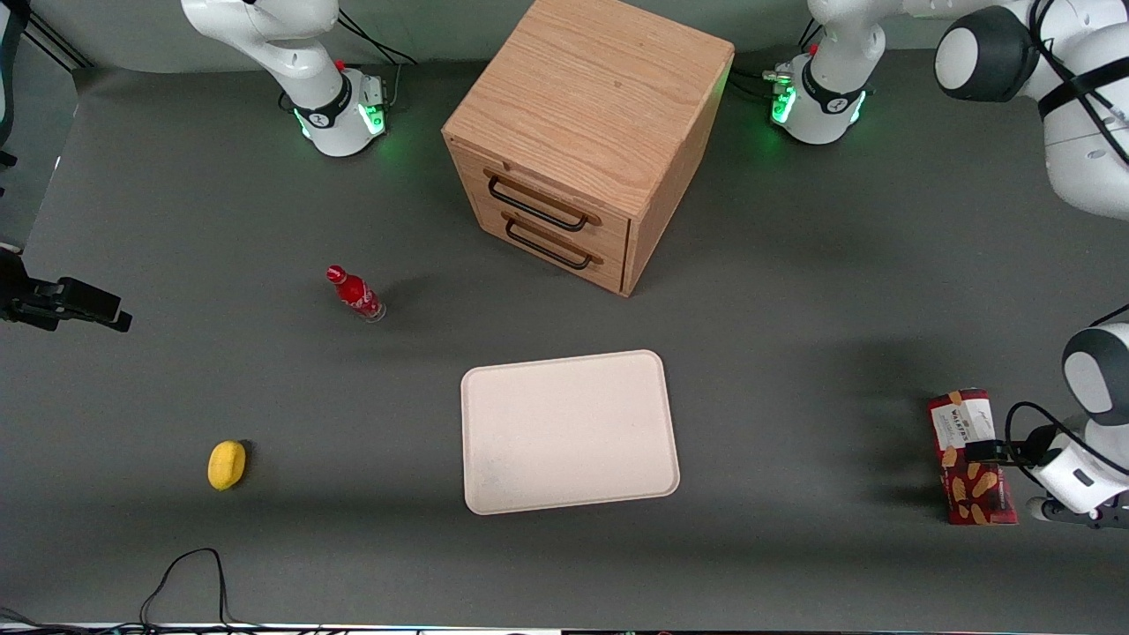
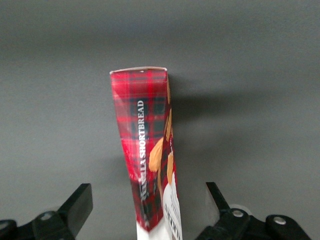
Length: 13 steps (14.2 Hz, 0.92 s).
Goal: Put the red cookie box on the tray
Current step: 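Close the left gripper on the end of the shortbread box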
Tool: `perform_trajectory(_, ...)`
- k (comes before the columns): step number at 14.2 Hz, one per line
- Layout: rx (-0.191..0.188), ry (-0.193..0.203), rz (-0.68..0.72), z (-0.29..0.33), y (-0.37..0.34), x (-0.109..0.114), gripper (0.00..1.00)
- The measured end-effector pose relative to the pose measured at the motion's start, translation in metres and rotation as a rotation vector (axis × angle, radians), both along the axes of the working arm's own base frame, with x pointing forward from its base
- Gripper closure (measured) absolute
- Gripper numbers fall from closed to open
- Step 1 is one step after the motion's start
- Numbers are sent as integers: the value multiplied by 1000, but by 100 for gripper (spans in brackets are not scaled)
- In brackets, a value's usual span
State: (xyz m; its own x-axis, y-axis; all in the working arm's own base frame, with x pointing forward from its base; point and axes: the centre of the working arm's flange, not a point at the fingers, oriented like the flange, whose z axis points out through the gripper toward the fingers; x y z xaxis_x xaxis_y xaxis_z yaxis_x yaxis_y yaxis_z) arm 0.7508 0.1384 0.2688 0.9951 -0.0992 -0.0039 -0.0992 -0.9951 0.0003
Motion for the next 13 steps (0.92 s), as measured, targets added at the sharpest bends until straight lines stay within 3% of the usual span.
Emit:
perform_trajectory(5,7,-42,-10,-13,1,5,0)
perform_trajectory(8,7,-34,-11,-13,0,5,0)
perform_trajectory(11,0,3,-18,-17,-6,2,0)
perform_trajectory(13,-2,17,-19,-18,-7,0,5)
